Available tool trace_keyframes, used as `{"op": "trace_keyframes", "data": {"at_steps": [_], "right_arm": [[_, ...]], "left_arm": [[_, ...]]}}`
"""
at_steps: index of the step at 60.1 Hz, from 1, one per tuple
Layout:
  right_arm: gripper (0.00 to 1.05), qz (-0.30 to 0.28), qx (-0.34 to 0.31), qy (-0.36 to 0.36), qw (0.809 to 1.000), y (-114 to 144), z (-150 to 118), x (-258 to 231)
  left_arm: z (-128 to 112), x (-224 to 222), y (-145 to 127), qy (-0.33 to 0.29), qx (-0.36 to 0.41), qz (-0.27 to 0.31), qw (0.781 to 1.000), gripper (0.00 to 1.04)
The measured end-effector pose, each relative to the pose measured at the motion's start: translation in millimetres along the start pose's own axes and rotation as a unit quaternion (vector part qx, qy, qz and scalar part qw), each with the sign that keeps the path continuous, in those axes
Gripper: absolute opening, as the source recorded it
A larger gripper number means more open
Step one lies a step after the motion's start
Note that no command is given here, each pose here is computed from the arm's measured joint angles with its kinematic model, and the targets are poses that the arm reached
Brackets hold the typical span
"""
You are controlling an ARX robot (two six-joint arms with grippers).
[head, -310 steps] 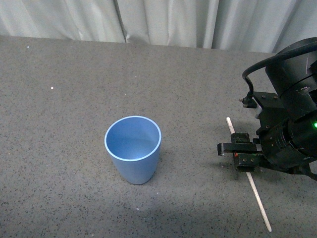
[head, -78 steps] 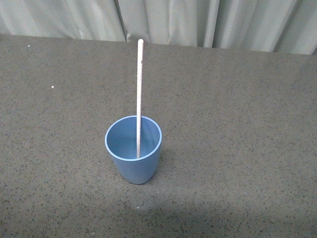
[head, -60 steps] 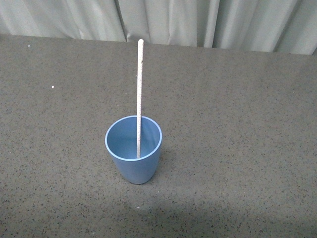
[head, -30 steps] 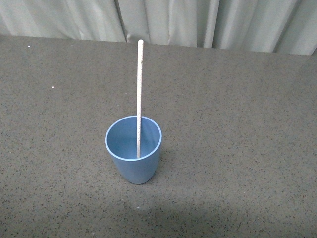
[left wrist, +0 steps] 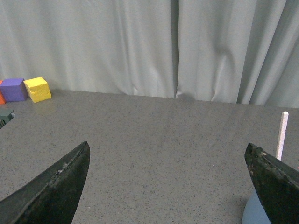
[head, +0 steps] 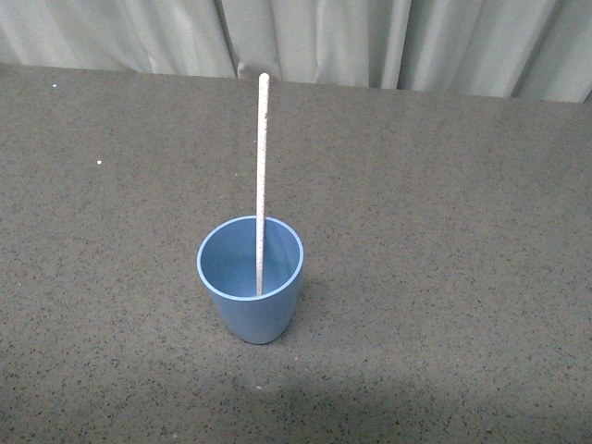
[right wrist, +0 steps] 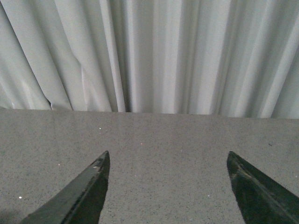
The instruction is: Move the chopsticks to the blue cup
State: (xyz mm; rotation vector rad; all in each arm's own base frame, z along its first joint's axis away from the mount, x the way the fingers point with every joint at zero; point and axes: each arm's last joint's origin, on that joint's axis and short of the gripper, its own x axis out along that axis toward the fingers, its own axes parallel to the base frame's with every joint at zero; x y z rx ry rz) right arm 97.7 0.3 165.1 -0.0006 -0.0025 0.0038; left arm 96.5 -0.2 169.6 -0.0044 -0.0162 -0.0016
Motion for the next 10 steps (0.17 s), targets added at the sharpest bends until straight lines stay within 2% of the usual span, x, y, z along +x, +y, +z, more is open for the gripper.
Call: {"op": "trace_keyframes", "data": {"at_steps": [5,10], "right_arm": [[0.96,0.000,0.000,0.000,1.000,0.0,0.0,0.0],[0.95,0.000,0.000,0.000,1.000,0.0,0.0,0.0]], "left_arm": [[0.0,0.0,0.0,0.000,0.000,0.000,1.000,0.98],[0.0,0.0,0.0,0.000,0.000,0.000,1.000,0.98]]}}
